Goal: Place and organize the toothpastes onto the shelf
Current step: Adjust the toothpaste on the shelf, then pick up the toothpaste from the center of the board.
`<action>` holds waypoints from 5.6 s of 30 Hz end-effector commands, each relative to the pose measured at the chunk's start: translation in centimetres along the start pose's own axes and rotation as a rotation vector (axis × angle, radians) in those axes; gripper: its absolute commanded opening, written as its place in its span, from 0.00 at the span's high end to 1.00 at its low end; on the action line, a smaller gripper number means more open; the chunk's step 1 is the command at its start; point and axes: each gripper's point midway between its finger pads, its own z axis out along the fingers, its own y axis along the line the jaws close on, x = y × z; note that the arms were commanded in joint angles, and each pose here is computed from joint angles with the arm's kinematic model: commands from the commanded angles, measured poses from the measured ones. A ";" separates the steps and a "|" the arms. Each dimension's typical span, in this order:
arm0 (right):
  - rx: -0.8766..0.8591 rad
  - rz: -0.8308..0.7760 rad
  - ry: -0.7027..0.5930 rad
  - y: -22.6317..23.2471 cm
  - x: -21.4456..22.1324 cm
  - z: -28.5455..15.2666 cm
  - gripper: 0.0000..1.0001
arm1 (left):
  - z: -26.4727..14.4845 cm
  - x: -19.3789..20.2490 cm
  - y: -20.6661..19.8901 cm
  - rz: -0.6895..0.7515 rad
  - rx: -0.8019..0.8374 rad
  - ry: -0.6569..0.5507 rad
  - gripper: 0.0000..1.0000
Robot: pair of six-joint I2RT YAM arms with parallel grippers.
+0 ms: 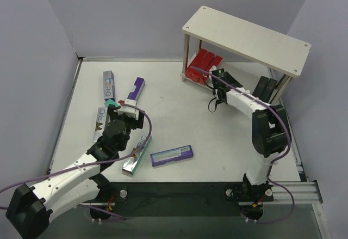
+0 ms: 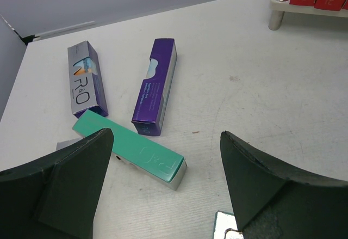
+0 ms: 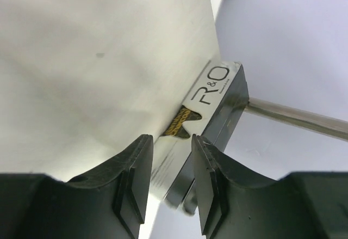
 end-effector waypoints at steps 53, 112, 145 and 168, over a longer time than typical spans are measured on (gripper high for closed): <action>-0.098 0.236 0.285 2.5 9.8 -0.9 0.64 | 0.1 -2.8 0.2 -0.043 -0.005 -0.061 0.09; -0.767 0.797 -0.568 6.5 1.4 -23.8 0.00 | 4.9 12.5 16.7 -0.205 -0.374 0.910 0.03; -0.732 0.804 -0.523 6.9 2.2 -22.9 0.00 | 4.7 15.2 14.1 -0.299 -0.311 1.023 0.45; -1.001 0.934 -0.788 6.9 -3.8 -31.4 0.00 | 6.6 -7.8 -9.1 -1.108 0.226 0.375 0.39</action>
